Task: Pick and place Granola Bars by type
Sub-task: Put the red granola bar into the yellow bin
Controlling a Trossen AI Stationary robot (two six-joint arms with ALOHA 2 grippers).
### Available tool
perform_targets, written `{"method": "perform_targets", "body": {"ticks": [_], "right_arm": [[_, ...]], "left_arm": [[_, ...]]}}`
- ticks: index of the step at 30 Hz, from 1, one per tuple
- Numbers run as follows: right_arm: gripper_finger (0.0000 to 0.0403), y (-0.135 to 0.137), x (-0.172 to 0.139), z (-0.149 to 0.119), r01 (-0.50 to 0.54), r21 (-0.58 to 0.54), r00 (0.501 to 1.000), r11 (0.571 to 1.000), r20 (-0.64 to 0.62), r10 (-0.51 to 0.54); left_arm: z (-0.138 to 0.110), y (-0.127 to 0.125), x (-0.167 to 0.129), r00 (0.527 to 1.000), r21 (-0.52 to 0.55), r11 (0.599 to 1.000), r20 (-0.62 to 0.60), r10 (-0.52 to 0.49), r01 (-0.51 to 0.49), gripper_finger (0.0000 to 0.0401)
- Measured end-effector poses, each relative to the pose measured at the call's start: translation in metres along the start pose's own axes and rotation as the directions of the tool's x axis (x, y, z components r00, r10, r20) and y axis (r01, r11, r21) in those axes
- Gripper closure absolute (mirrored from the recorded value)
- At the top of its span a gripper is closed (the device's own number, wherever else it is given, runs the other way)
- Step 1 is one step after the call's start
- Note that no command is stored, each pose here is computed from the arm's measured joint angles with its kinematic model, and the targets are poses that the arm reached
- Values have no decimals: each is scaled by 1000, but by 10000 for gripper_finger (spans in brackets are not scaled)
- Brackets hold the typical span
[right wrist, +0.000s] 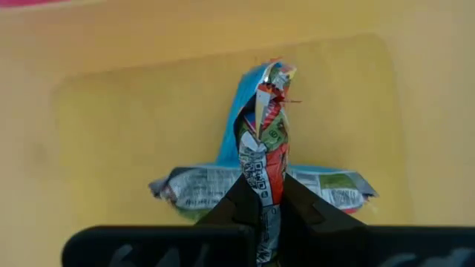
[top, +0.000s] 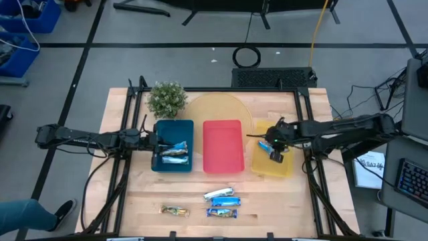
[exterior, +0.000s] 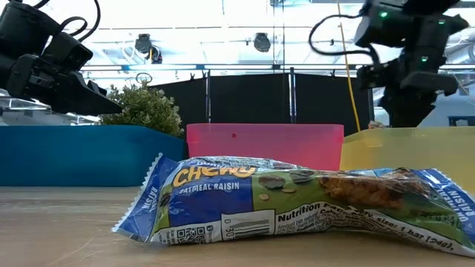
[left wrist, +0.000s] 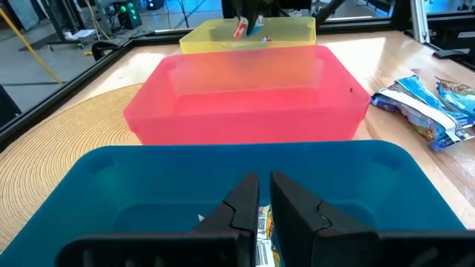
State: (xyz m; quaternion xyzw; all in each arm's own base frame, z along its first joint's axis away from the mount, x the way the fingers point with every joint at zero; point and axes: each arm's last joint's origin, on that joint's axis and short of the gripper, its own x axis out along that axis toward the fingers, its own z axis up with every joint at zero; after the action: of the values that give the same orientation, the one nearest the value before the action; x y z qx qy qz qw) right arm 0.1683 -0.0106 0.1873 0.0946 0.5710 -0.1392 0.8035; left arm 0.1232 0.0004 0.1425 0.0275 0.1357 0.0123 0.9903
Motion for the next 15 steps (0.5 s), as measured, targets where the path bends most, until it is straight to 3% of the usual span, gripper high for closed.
{"method": "perform_targets", "body": {"ticks": [6,12,15], "right_arm": [[394,6,-6,25,23,-91,994,996,-105,-32],[394,3,-11,41,80,-288,983,954,-136,-124],[394,-6,-5,44,78,-303,978,950,-164,-132]], "left_arm": [[0,0,0,1000,23,1000,0,0,0,357],[0,0,0,1000,24,1000,-1,0,0,357],[-1,0,0,1000,23,1000,-10,-1,1,357]]}}
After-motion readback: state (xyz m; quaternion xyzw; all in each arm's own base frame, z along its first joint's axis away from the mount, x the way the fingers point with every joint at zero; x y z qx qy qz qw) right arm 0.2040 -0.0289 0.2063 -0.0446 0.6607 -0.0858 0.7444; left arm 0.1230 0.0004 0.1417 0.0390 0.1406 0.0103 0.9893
